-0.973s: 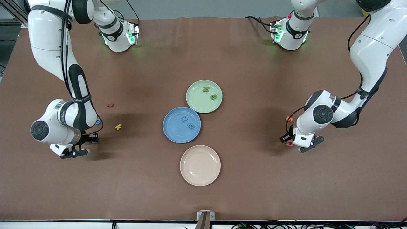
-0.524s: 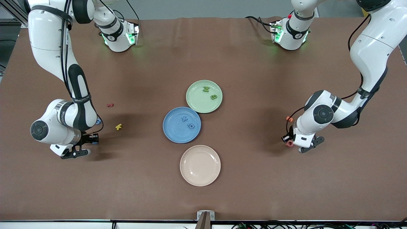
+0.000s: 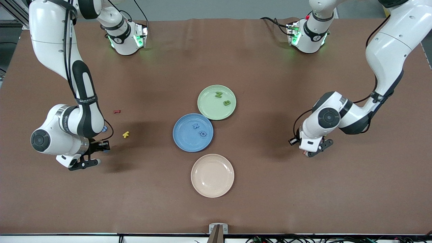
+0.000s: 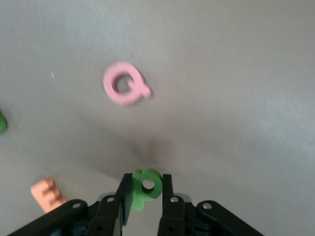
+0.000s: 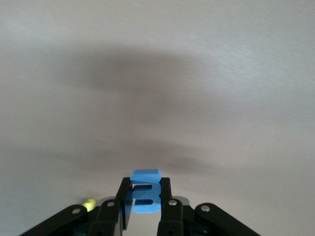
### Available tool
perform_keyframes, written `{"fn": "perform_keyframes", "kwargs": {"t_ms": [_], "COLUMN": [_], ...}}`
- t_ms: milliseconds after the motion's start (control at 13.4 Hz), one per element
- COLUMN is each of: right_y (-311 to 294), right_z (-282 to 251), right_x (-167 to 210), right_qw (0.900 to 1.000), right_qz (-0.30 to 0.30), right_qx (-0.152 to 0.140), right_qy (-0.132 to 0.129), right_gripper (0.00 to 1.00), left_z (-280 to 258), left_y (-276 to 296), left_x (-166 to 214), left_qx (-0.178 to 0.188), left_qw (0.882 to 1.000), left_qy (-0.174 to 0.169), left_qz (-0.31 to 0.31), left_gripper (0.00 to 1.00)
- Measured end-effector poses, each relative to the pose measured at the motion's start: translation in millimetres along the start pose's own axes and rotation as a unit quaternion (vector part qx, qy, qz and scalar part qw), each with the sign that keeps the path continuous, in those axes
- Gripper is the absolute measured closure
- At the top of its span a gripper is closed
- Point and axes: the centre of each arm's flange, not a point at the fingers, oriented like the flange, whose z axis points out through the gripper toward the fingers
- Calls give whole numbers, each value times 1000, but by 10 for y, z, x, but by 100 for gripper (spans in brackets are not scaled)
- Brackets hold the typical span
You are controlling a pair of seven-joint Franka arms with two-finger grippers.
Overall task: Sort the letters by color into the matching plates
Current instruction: 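Drop the m on the blue plate while the left gripper drops p on green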
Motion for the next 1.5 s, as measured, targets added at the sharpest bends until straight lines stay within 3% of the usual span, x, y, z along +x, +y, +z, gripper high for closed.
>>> {"fn": "perform_keyframes", "kwargs": {"t_ms": [374,748,1197,1496], "right_y": [-1116,-2606,-3709,-3654], "right_z": [-36,69,188,315], "right_x": [37,-87,-284,-257], "right_qw": [996,983,970,967], "right_qz": [76,176,243,255], "right_qx": [4,10,19,10], "right_qy": [-37,-46,-7,-4], "right_gripper": [73,73,73,73], "left_z": [-169,-389,-404,-427], "left_y": [331,775,1181,1334], "left_x": [-570,-1374,-2208,-2548], "left_qx": [-15,-31,-34,-62], "left_qw": [999,997,995,989], "left_qy": [-15,-26,-29,-44], "left_qz": [-34,-71,-92,-124], "left_gripper": [72,72,72,72]}}
